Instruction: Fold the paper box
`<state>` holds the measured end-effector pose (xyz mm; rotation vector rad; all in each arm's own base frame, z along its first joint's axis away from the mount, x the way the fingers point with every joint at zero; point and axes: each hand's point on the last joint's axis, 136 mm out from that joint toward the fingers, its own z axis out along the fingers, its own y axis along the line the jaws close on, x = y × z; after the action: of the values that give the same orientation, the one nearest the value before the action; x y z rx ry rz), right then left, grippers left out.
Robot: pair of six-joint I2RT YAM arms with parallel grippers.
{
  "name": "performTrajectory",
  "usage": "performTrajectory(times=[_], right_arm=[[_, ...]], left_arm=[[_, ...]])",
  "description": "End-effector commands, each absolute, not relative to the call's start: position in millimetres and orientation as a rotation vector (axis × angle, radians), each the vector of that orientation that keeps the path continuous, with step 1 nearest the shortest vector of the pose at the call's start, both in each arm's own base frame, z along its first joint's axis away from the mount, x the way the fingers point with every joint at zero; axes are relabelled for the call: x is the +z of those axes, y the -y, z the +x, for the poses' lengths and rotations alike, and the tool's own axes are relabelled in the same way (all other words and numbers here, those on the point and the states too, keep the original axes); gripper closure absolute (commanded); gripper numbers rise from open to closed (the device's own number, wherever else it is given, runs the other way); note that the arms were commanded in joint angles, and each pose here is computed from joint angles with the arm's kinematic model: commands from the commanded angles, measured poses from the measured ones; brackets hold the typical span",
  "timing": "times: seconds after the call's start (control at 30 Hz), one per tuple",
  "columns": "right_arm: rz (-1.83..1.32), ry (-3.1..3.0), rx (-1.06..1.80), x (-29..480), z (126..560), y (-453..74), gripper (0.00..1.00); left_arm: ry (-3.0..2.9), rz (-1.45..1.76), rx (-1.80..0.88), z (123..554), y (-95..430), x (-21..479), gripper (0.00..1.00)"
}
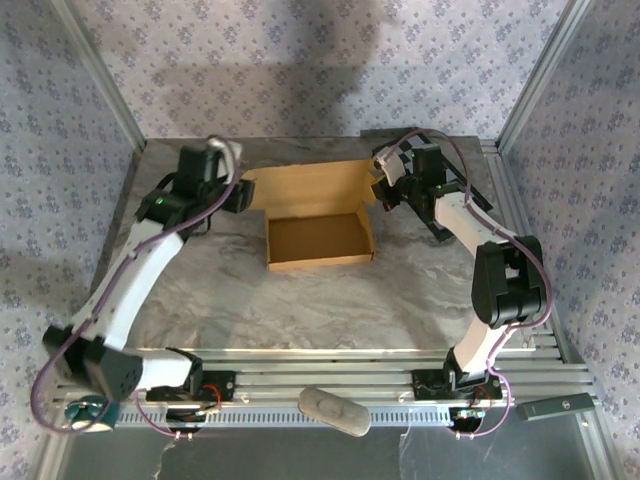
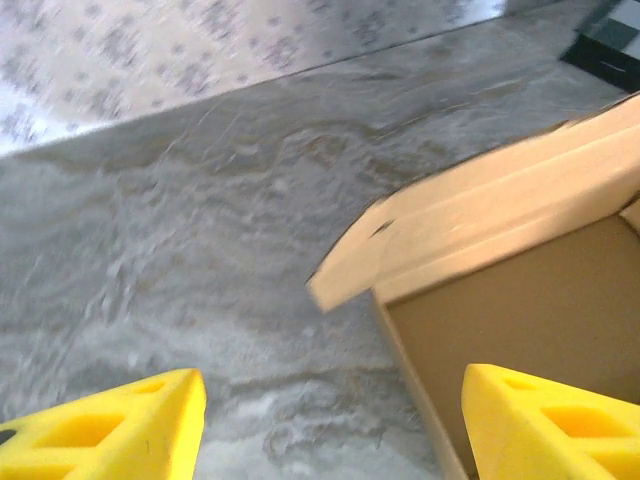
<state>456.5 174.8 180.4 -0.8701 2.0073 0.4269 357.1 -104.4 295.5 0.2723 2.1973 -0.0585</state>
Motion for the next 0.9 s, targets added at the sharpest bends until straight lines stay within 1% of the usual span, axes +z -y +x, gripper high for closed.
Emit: performTrajectory(times=[0.0, 0.07, 0.17, 0.23, 0.33, 0.53, 0.73, 0.87], right_arm=[[-0.89, -1.973, 0.442, 192.4, 454.7, -179.5, 1.0], [-0.904, -1.981, 0.453, 190.2, 455.1, -181.0, 1.0], [-0.916, -1.991, 0.46, 189.3, 456.5, -181.7, 1.0], [-0.929, -1.997, 0.47, 187.7, 456.8, -183.0, 1.0], [-0.934, -2.003, 0.487, 185.6, 457.4, -184.4, 1.0], [-0.936, -2.014, 0.524, 181.6, 462.1, -188.4, 1.0], [-0.95, -2.028, 0.553, 178.8, 468.0, -192.5, 1.0], [-0.969, -2.018, 0.556, 180.7, 469.3, -195.4, 1.0]], left_arm=[[-2.151, 0.108, -0.256, 372.5, 90.2, 277.6, 0.32], [-2.095, 0.171, -0.291, 385.2, 92.3, 267.7, 0.32], [-2.056, 0.241, -0.275, 412.2, 86.7, 254.6, 0.32], [-2.043, 0.242, -0.342, 429.6, 79.3, 248.2, 0.34], [-1.975, 0.338, -0.445, 442.7, 86.6, 249.3, 0.35], [-1.975, 0.521, -0.561, 443.1, 109.1, 229.5, 0.36], [-1.946, 0.582, -0.582, 429.4, 111.6, 223.4, 0.36], [-1.939, 0.641, -0.509, 429.9, 107.2, 216.8, 0.35]])
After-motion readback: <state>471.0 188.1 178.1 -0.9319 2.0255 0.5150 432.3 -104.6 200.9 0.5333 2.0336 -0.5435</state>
